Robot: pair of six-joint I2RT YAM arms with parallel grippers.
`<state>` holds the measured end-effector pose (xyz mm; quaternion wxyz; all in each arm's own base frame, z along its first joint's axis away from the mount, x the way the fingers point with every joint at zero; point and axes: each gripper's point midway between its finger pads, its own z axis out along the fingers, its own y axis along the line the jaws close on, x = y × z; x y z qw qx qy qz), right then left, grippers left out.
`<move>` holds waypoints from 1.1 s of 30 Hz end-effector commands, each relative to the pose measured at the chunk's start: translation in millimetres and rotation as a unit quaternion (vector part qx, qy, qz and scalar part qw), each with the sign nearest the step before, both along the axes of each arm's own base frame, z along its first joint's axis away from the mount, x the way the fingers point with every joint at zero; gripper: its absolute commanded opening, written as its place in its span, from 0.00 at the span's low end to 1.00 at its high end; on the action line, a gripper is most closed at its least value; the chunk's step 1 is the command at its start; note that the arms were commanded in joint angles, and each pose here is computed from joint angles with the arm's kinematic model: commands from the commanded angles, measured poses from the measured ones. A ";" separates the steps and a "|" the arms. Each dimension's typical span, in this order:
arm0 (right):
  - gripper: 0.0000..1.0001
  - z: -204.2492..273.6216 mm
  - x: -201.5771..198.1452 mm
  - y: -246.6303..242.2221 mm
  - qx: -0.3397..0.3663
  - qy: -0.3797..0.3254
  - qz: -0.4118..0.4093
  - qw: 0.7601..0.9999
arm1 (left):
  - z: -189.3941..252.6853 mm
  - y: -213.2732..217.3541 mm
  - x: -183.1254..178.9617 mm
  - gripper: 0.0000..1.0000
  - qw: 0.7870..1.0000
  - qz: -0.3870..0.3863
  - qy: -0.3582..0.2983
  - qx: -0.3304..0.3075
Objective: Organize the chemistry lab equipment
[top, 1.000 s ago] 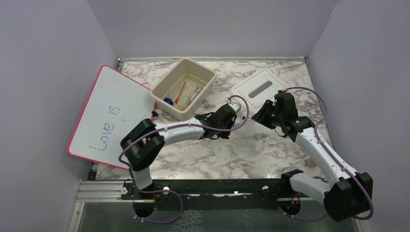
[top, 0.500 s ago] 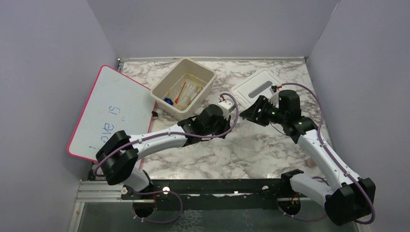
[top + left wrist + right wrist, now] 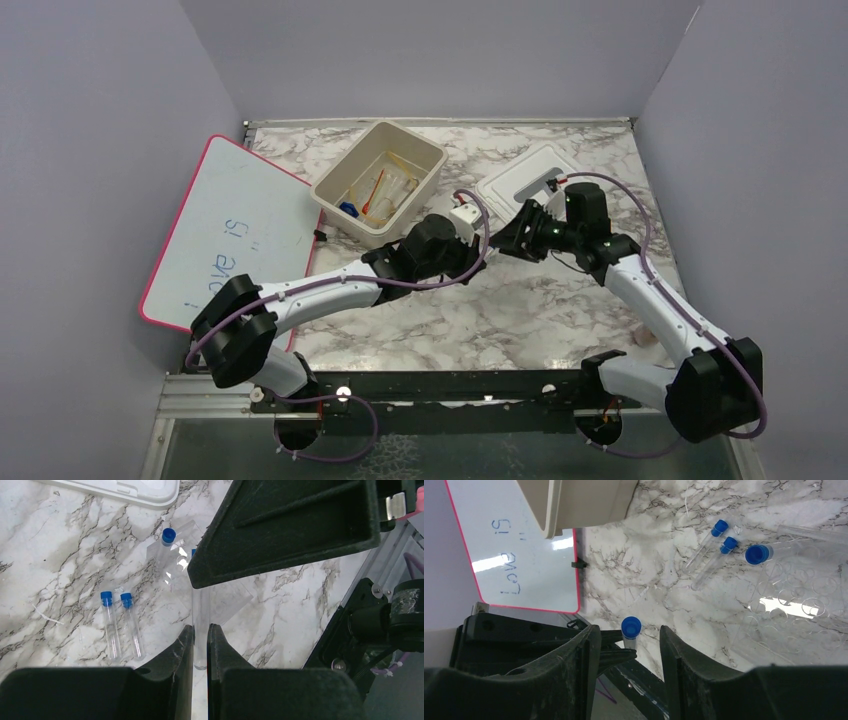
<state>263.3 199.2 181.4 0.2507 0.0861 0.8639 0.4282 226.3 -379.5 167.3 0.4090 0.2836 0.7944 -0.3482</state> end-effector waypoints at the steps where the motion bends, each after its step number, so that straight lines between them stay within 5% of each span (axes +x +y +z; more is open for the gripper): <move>1: 0.49 2.6 1.8 4.4 0.017 -0.005 0.012 1.000 | 13.8 -2.9 -6.5 0.10 0.999 -0.017 -0.014 -0.024; 7: 0.35 -1.2 4.0 5.2 0.016 -0.002 0.012 1.000 | 14.2 -1.5 -7.5 0.10 0.999 -0.019 -0.016 -0.025; 19: 0.23 -7.0 4.7 6.4 0.018 0.002 0.015 1.000 | 16.5 -1.2 -5.6 0.10 0.999 -0.016 -0.022 -0.026; 27: 0.17 -0.2 23.7 -25.6 -0.071 -0.080 -0.050 0.993 | 18.5 15.7 14.1 0.56 0.998 0.054 -0.025 -0.004; 33: 0.16 7.4 39.9 -70.0 -0.201 -0.164 -0.098 0.961 | 43.3 46.9 31.2 0.63 0.994 0.104 -0.017 0.002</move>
